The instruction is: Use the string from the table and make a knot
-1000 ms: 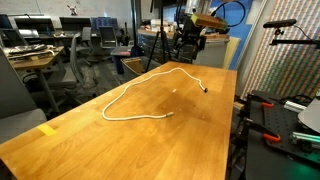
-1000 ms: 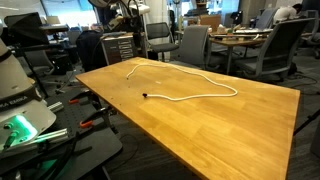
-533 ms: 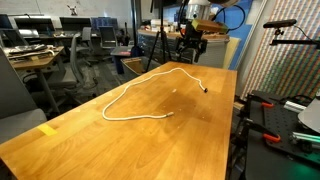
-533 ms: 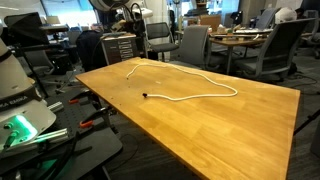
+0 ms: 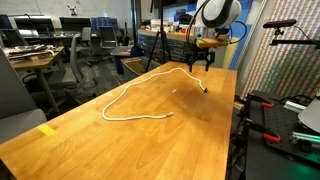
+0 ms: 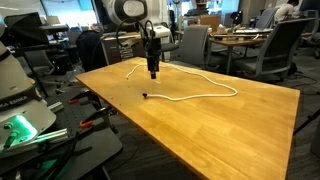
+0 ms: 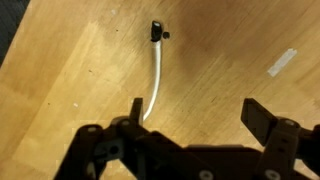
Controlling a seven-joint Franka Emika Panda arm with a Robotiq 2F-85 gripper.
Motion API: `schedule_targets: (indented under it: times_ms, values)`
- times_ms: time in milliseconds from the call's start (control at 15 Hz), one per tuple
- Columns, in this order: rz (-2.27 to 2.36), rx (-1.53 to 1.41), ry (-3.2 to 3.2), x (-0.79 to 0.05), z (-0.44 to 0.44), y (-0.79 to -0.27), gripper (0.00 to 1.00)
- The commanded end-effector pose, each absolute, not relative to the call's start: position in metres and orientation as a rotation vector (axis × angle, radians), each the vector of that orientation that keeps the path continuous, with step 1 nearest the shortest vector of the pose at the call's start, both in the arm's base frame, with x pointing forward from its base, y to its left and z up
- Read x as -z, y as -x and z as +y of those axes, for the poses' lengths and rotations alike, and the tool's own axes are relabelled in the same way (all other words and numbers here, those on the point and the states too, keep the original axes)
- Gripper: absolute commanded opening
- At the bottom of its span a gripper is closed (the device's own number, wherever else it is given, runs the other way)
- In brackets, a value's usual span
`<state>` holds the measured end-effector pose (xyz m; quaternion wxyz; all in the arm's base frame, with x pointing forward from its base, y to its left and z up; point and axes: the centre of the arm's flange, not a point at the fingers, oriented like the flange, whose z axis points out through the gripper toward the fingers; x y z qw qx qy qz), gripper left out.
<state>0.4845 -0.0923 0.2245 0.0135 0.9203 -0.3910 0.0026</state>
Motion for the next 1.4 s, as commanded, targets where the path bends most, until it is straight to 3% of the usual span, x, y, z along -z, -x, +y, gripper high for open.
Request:
schedule_targets:
  times_ms: [0,333,667,733,800,867,1067,1333]
  values:
    - [-1.258,0.013,-2.87,-0.215,-0.099,-0.485,1.0]
    - [-1.239,0.01,-2.871,-0.188,-0.095,-0.476,1.0]
    - [-1.228,0.086,-2.85,-0.147,-0.092,-0.432,0.99]
    - [-1.233,0.103,-2.846,-0.14,-0.091,-0.423,0.83]
    - [-1.24,0.122,-2.845,-0.133,-0.09,-0.416,0.74]
    - [-1.248,0.129,-2.848,-0.128,-0.088,-0.41,0.7]
    - [-1.265,0.089,-2.88,-0.129,-0.079,-0.405,0.44]
    - [-1.251,0.028,-2.904,-0.138,-0.077,-0.402,0.17]
